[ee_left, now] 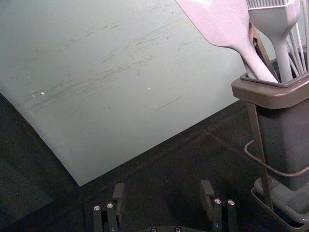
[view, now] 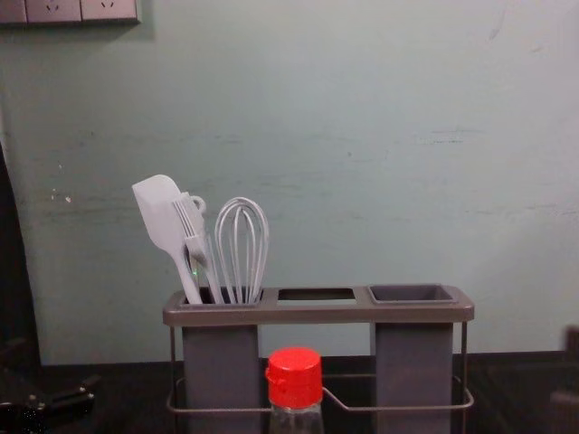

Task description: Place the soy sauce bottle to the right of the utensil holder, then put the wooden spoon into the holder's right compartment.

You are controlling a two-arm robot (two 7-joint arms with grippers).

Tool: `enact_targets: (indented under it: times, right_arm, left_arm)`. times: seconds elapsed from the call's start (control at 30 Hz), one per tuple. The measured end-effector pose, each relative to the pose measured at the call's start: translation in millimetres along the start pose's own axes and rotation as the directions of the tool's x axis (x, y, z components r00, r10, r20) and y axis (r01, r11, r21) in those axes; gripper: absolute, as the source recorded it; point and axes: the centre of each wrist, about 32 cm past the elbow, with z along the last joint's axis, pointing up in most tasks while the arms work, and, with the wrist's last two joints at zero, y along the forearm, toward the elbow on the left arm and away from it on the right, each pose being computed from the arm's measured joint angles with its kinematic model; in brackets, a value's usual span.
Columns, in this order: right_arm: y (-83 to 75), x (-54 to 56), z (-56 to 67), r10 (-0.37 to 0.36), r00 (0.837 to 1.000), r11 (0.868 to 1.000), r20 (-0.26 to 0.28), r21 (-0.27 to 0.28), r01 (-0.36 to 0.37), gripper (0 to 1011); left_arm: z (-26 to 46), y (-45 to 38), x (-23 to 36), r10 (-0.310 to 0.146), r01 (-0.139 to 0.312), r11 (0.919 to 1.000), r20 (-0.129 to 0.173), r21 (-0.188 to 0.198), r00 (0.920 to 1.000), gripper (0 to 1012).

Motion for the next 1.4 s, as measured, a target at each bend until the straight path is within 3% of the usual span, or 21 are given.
enact_targets:
  times: [0.27,0.43,0.9,1.4]
  right_arm:
    - [40.8,-1.1,0.9,0.160,0.986,0.987,-0.039,-0.027,-0.161,1004]
    - [60.4,-1.2,1.7,0.201,0.979,0.979,-0.040,-0.032,-0.202,1004]
    - [105.7,12.2,6.1,0.220,0.974,0.973,-0.059,-0.055,-0.224,1004]
    - [137.9,28.2,4.2,0.234,0.970,0.970,-0.061,-0.051,-0.237,1004]
  left_arm:
    - [0.0,0.0,0.0,0.000,0.000,1.0000,0.000,0.000,1.0000,1011]
    - [0.0,0.0,0.0,0.000,0.000,1.0000,0.000,0.000,1.0000,1011]
    - [0.0,0.0,0.0,0.000,0.000,1.0000,0.000,0.000,1.0000,1011]
    - [0.0,0.0,0.0,0.000,0.000,1.0000,0.000,0.000,1.0000,1011]
